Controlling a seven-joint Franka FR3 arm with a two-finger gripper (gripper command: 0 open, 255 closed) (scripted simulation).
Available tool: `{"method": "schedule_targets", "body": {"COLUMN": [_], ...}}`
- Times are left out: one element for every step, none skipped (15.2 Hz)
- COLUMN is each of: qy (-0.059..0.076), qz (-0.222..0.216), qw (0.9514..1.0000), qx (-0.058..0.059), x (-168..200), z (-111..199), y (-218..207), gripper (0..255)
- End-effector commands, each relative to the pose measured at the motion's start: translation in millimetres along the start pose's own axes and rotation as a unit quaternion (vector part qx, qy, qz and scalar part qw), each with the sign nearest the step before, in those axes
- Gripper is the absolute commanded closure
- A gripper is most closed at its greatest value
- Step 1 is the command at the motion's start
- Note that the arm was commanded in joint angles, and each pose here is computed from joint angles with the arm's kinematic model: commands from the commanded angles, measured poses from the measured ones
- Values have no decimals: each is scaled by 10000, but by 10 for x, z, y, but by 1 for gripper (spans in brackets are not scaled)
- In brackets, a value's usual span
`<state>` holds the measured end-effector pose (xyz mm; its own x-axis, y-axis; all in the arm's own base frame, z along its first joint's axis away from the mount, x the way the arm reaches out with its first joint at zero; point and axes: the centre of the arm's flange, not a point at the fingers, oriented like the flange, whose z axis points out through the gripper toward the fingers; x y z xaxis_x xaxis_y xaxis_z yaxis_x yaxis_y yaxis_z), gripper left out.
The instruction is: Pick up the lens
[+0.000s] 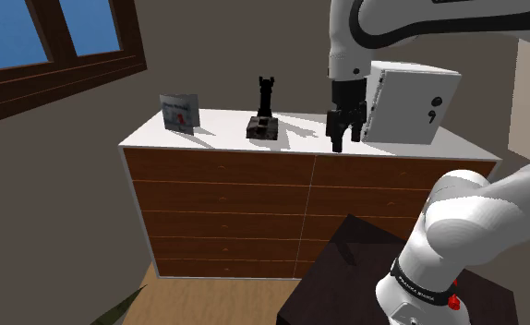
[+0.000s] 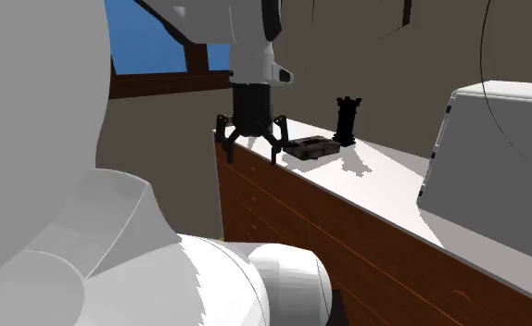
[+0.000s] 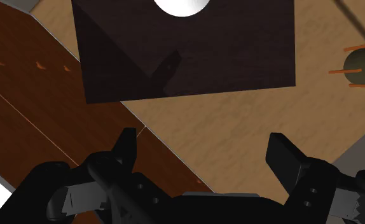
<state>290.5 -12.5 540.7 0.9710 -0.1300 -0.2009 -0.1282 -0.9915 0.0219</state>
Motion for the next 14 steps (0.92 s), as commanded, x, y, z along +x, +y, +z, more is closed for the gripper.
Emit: {"method": "schedule_targets", "body": {"qy": [0,-7,-14,-21,-28,-35,-42,-49,-56,-63,-70,-77,-84,-91], "qz": [0,124,249,373,498,622,746,870,994,1118,1241,1365,1488,1611], "qw": [10000,9999,9997,9992,9987,9979,9970,9959,9946,9932,9916,9899,9880,9859], "qx": [0,35,70,104,139,174,209,243,278,312,347,381,416,450], "x": [0,131,262,394,525,657,790,922,1054,1185,1317,1448,1579,1709], "z": [0,-4,-7,-11,-14,-18,-21,-24,-27,-29,-31,-33,-35,-36], "y": [0,-18,-32,-44,-51,-56,-57,-55,-50,-41,-30,-14,4,26], "gripper": [0,0,0,0,0,0,0,0,0,0,0,0,0,0]}}
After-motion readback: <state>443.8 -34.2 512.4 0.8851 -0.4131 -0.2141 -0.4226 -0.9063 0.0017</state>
